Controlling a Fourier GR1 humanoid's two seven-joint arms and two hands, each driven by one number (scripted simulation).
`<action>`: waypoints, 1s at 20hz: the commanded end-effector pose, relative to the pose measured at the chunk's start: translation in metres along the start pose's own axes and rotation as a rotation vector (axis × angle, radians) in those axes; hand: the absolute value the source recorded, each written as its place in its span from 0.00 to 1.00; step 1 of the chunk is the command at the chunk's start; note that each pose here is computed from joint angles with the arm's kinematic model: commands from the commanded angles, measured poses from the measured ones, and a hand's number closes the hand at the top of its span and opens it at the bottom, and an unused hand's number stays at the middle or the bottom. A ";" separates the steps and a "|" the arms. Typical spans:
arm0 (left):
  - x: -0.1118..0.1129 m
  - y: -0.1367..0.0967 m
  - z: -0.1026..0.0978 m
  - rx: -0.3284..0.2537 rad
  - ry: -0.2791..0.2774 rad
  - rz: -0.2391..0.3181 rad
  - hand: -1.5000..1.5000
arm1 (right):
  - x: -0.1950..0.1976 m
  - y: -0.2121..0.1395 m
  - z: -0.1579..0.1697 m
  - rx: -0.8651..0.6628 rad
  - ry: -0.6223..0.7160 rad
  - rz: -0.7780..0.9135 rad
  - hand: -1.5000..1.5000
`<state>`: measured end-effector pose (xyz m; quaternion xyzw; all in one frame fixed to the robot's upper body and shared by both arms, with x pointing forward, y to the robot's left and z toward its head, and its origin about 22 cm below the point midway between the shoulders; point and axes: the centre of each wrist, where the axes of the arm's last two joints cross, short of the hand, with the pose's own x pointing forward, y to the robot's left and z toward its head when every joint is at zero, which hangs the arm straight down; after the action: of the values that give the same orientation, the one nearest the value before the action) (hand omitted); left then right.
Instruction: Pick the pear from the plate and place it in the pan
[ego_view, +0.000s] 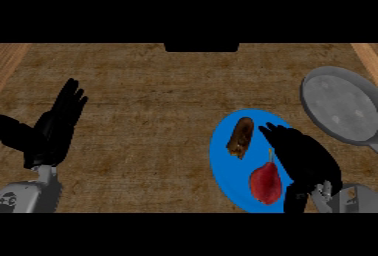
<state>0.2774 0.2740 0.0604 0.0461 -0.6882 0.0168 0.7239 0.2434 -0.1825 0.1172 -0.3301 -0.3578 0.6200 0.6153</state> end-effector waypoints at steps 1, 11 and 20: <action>0.001 -0.002 -0.002 0.002 0.007 0.000 0.50 | 0.019 0.020 -0.006 0.024 0.061 0.033 0.00; 0.012 0.007 -0.013 0.013 -0.003 -0.002 0.50 | 0.018 0.041 -0.029 -0.007 0.007 -0.034 0.00; -0.002 -0.006 -0.005 0.006 0.000 0.005 0.50 | 0.018 0.053 -0.056 0.010 -0.080 0.021 1.00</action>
<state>0.2819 0.2715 0.0637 0.0466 -0.6894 0.0198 0.7226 0.2605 -0.1676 0.0620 -0.3060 -0.3692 0.6256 0.6153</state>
